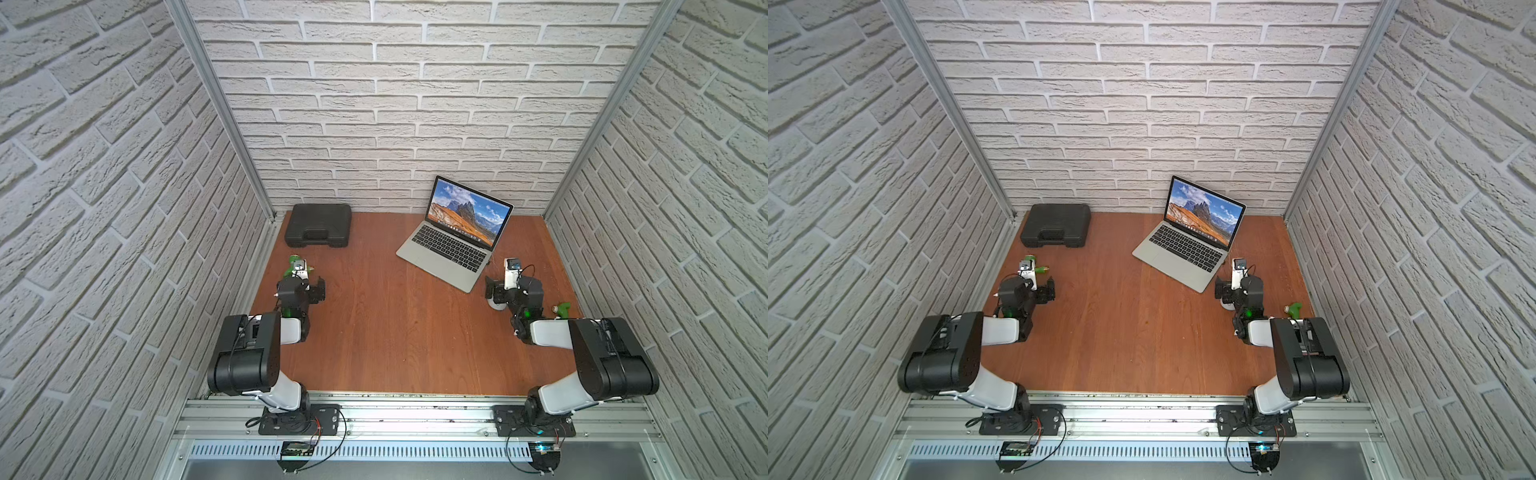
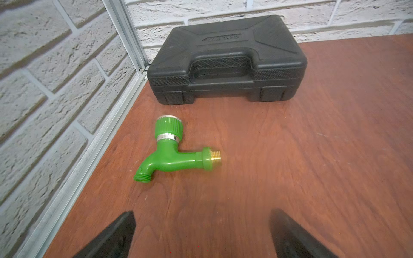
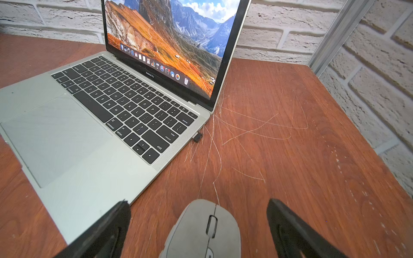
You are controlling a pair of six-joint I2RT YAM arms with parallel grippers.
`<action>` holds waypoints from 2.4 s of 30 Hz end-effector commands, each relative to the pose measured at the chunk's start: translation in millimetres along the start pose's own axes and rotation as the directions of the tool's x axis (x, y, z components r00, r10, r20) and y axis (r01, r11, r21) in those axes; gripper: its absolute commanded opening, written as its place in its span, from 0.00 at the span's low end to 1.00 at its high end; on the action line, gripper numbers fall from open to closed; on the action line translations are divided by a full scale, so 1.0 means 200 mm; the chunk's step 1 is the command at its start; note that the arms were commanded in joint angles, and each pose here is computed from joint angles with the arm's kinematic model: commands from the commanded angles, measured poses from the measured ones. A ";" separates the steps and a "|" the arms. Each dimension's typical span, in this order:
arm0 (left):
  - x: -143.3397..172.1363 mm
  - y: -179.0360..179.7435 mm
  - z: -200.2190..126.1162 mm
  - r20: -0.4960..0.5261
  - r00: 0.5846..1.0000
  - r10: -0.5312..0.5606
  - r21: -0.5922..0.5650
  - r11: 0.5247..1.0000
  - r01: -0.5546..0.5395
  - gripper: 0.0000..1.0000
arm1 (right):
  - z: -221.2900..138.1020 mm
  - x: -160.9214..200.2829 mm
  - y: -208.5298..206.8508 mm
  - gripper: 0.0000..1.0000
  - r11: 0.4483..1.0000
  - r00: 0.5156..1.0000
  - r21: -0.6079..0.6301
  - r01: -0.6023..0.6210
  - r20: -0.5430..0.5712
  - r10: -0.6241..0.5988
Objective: Remove the wireless mouse receiver from the laptop
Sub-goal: Pick up the mouse from the center of the board.
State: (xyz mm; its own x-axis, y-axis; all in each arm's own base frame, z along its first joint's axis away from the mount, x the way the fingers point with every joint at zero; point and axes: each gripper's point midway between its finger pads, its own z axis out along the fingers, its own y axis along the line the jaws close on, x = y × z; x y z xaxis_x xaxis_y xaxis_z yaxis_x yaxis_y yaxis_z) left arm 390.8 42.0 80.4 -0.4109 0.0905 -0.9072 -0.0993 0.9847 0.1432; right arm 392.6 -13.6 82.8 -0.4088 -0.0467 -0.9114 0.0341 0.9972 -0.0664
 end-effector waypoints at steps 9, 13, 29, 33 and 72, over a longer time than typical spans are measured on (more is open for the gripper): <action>-0.03 0.00 0.00 0.031 0.999 -0.006 -0.002 1.000 0.006 0.98 | 0.00 -0.06 0.01 0.99 1.000 0.999 -0.007 -0.009 0.037 0.010; -0.03 0.00 0.00 0.030 0.999 -0.009 -0.003 1.000 0.009 0.98 | 0.00 -0.05 0.00 1.00 1.000 0.999 -0.006 -0.013 0.036 0.013; -0.42 -0.87 -0.38 -0.197 0.980 -0.036 0.323 0.941 0.099 0.98 | -0.36 -0.07 0.24 0.99 0.978 0.875 0.150 -0.144 -0.442 0.197; -0.30 -1.04 -0.38 -0.253 0.967 -0.022 0.397 0.910 0.124 0.98 | -0.36 -0.05 0.15 0.99 0.964 0.831 0.242 -0.115 -0.509 0.227; -0.22 -1.08 -0.31 -0.242 0.969 0.053 0.365 0.930 0.041 0.98 | -0.02 0.32 0.05 0.59 0.934 0.609 0.354 -0.057 -0.729 0.313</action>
State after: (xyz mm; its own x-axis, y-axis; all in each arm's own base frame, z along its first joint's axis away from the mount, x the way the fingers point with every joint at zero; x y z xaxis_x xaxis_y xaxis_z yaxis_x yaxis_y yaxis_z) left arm 368.2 -180.0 107.7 -0.6514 0.0961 -0.7526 0.2135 0.9751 -0.0602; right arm 364.8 -10.8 28.2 -0.8978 0.3255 -0.2966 0.3858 0.9061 -0.1735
